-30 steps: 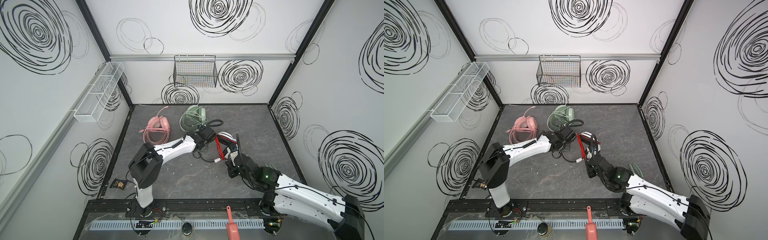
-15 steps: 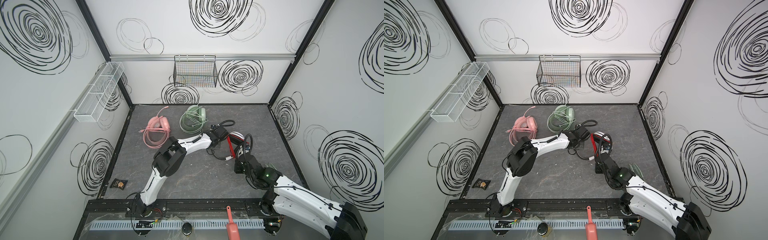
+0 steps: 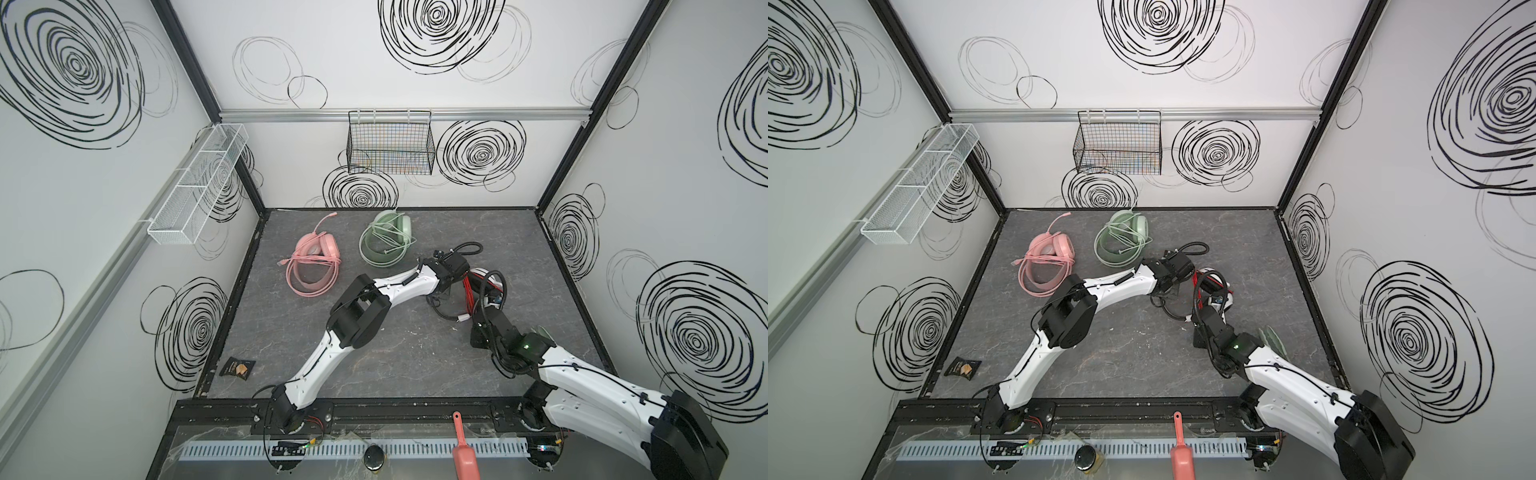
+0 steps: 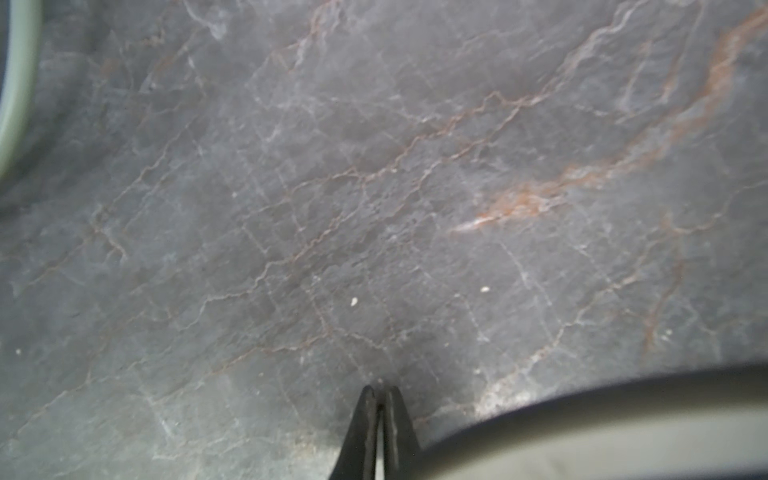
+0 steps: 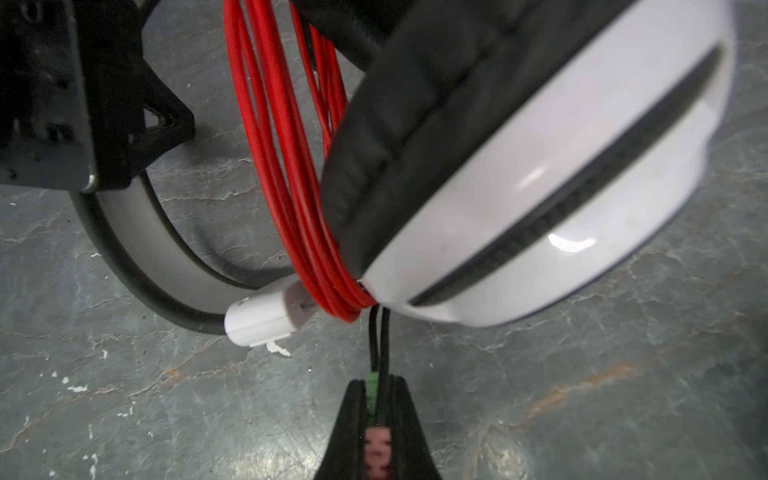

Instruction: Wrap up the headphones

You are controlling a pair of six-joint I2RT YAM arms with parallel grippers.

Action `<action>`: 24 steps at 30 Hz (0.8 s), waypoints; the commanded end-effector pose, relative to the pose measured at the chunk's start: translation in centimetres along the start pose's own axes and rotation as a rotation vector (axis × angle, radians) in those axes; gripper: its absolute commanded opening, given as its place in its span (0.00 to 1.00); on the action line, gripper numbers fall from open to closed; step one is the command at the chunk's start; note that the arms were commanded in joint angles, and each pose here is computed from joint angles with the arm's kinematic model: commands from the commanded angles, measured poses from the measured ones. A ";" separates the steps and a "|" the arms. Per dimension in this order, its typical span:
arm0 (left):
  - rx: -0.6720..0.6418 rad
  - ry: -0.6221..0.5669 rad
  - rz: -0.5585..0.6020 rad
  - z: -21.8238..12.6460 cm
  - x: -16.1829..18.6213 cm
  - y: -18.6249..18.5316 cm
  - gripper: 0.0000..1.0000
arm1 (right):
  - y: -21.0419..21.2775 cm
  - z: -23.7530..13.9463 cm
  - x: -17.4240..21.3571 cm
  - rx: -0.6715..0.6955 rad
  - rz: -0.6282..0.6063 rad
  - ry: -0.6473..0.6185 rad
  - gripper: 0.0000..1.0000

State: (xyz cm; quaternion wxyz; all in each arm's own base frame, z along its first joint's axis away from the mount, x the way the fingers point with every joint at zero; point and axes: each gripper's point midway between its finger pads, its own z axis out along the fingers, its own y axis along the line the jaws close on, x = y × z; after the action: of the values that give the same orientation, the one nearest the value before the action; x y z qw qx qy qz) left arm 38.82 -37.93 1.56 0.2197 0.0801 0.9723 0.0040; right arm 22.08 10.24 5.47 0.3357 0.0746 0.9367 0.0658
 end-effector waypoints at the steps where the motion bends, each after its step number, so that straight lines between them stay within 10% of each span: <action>1: -0.077 0.043 0.017 3.5 0.8 2.1 0.00 | 0.0 -0.1 -1.0 -0.004 0.051 -0.053 0.07; 19: 0.064 0.006 0.064 -0.8 -1.7 0.4 0.86 | -0.9 -0.3 -1.3 0.006 0.076 -0.072 0.08; 24: 0.146 -0.080 0.013 -6.6 -5.0 0.7 0.89 | -0.9 -0.1 -0.9 0.001 0.075 -0.063 0.18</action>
State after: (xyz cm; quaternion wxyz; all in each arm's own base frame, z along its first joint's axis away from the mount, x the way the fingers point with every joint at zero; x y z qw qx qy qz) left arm 40.32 -38.04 3.33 0.2202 0.1143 0.9684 -0.0273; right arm 22.60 9.75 6.12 0.3564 0.1006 0.9253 0.0821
